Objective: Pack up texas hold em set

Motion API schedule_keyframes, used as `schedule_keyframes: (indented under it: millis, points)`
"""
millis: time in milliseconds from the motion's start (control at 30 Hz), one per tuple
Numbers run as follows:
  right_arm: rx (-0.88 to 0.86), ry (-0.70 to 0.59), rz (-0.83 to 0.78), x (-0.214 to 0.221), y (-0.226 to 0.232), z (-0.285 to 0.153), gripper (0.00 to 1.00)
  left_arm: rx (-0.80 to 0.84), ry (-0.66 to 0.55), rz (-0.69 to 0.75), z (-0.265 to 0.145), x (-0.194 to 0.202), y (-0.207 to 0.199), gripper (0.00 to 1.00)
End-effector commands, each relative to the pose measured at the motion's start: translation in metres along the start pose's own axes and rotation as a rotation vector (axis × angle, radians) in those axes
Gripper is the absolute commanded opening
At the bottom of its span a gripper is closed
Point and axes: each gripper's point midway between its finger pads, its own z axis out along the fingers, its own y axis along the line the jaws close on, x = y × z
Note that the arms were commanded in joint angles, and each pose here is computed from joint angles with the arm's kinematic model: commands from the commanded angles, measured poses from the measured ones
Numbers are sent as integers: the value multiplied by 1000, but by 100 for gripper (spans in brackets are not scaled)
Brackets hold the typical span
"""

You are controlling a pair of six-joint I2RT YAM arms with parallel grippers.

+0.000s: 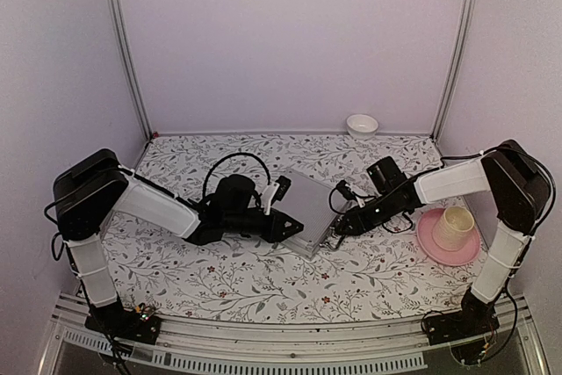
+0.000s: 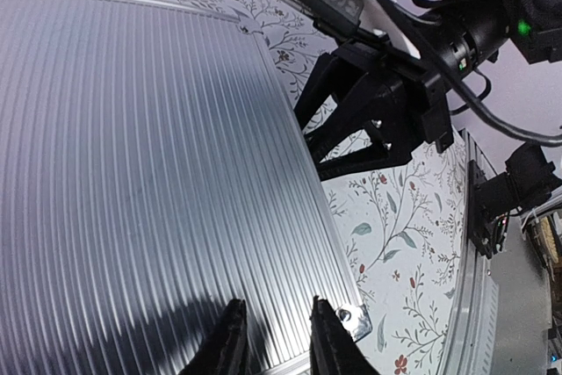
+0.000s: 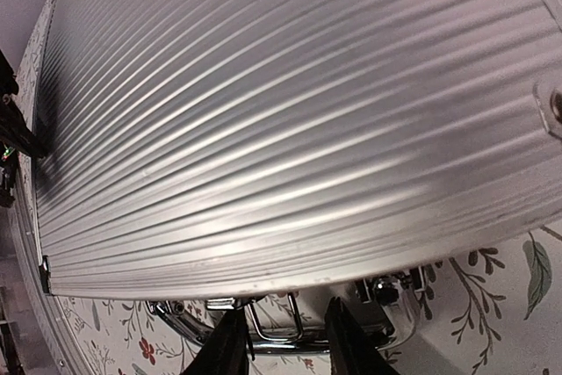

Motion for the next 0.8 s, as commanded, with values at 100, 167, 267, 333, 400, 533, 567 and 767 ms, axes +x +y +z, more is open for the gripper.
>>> schedule_keyframes:
  millis: [100, 167, 267, 333, 400, 533, 567, 767]
  points:
    - [-14, 4, -16, -1, 2, 10, 28, -31, 48, -16, -2, 15, 4, 26]
    - [-15, 9, -19, 1, 2, 12, 28, -32, 47, -16, -3, 14, 5, 26]
    - [-17, 12, -21, 2, 3, 15, 27, -31, 47, -15, -3, 14, 4, 26]
    - [-16, 14, -20, 3, 3, 16, 26, -31, 47, -16, -2, 14, 4, 26]
    - [-13, 13, -22, 3, 3, 15, 25, -30, 46, -15, -2, 14, 4, 26]
    - [-19, 11, -26, 3, 5, 16, 22, -30, 44, -14, -2, 13, 4, 26]
    - [-22, 11, -28, 3, 6, 16, 21, -30, 44, -15, -2, 13, 4, 26]
    - [-29, 7, -19, 4, 10, 14, 8, -32, 42, -12, -2, 13, 4, 26]
